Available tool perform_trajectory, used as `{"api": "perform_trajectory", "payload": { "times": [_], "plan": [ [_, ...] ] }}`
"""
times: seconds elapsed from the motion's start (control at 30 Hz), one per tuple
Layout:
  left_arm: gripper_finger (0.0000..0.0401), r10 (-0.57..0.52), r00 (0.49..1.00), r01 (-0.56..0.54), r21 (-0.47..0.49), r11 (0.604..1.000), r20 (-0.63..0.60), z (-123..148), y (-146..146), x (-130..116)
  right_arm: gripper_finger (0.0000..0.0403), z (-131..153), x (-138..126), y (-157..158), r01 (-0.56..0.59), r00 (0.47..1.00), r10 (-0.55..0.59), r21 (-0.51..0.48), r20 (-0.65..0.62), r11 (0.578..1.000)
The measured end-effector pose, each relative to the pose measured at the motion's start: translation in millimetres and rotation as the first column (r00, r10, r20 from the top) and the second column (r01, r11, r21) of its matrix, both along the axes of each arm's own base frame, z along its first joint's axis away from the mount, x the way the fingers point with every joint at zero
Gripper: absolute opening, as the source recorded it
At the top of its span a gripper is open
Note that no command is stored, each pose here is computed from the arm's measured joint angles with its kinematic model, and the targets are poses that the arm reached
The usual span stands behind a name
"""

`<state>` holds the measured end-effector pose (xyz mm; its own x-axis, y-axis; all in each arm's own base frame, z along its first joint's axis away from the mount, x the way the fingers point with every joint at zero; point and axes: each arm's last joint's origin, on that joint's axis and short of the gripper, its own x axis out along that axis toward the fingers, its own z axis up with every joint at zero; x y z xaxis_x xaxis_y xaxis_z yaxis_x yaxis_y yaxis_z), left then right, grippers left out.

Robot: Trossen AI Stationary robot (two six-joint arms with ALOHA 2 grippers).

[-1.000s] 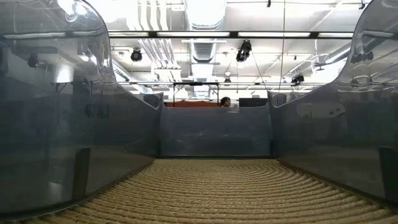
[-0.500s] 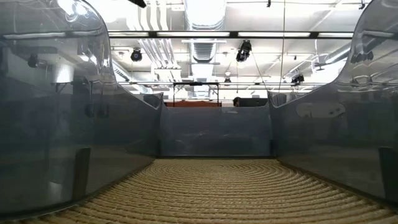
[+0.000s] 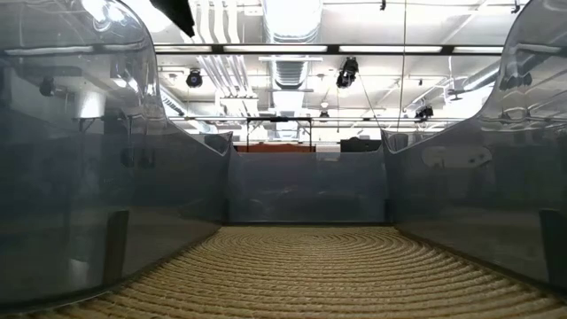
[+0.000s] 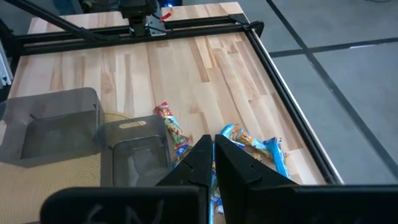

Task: Pick and place Granola Bars by type
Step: Put the red granola bar into the bottom left black bin

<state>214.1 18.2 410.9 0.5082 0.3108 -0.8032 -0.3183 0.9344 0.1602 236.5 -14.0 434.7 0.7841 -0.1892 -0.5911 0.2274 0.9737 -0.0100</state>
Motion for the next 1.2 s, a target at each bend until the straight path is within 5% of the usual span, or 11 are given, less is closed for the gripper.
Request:
{"api": "perform_trajectory", "payload": {
  "times": [0.27, 0.47, 0.67, 0.83, 1.2],
  "plan": [
    [0.0226, 0.005, 0.995, 0.000, -0.057, 0.998, 0.096, 11, -8, -32, 0.0009, 0, 0, 0, 0.000, 1.000, 0.000, 0.000, 0.003, 1.000],
    [0.0226, 0.032, 0.954, -0.007, -0.085, 0.996, 0.298, -2, -9, -58, 0.0008, 0, 0, 0, 0.000, 1.000, 0.000, -0.001, 0.006, 1.000],
    [0.0225, 0.021, 0.893, 0.028, -0.102, 0.994, 0.450, -43, -10, -69, 0.0009, 0, 0, 0, 0.002, 1.000, -0.002, 0.002, 0.007, 1.000],
    [0.0225, 0.046, 0.893, 0.032, -0.165, 0.986, 0.448, -86, -11, -65, 0.0009, 1, 0, 0, 0.014, 1.000, -0.014, 0.019, 0.012, 1.000],
    [0.0224, 0.014, 0.912, 0.046, -0.136, 0.990, 0.409, -153, -11, -50, 0.0008, 1, 1, 0, 0.015, 1.000, -0.016, 0.021, 0.013, 1.000]
  ]
}}
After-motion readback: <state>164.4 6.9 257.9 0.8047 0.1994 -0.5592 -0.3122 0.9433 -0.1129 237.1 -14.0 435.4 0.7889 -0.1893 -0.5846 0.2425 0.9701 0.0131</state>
